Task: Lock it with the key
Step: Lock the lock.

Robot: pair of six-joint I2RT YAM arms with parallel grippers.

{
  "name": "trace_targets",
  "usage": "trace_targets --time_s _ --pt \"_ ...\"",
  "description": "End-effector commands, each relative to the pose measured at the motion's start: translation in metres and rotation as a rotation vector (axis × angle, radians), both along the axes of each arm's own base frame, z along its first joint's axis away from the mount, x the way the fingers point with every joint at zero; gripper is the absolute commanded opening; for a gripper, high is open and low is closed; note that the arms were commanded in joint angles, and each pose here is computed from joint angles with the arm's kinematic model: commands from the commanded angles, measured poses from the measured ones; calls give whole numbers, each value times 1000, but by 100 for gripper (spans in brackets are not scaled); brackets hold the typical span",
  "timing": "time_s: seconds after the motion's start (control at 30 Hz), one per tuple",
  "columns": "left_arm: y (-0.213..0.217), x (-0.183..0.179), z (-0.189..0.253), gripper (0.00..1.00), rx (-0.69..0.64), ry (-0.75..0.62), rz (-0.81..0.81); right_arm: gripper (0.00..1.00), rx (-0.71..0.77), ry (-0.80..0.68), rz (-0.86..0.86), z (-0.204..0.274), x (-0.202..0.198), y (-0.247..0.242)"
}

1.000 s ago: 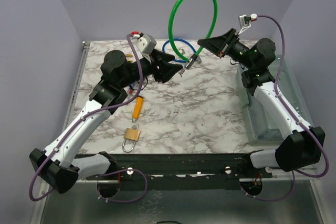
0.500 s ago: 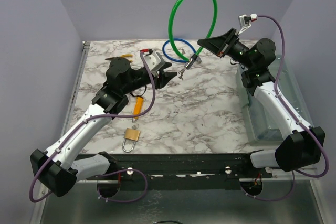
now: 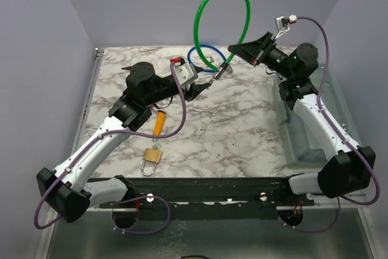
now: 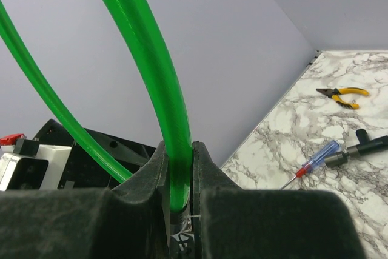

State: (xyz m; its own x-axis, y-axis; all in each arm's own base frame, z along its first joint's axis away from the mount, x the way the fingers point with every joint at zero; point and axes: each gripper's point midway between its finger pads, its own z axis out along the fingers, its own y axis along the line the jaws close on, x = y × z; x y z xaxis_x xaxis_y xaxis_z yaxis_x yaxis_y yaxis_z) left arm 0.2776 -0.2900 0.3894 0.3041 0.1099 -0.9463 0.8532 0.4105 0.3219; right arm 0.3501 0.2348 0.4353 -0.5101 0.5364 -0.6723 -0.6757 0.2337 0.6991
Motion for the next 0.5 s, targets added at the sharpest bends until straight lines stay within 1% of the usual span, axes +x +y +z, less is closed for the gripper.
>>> trace_targets --time_s 0.0,0.13,0.23,0.47 --pt "-9 -15 9 56 -21 27 -61 0 25 -65 -13 24 -4 -4" --pt "-15 -18 0 56 -40 101 -42 0 28 -68 -12 25 -4 -4" --pt "-18 -18 -4 55 -40 110 -17 0 30 -67 -12 25 -4 -3" --pt "-22 -6 -3 49 -58 118 65 0 34 -66 -11 25 -4 -4"
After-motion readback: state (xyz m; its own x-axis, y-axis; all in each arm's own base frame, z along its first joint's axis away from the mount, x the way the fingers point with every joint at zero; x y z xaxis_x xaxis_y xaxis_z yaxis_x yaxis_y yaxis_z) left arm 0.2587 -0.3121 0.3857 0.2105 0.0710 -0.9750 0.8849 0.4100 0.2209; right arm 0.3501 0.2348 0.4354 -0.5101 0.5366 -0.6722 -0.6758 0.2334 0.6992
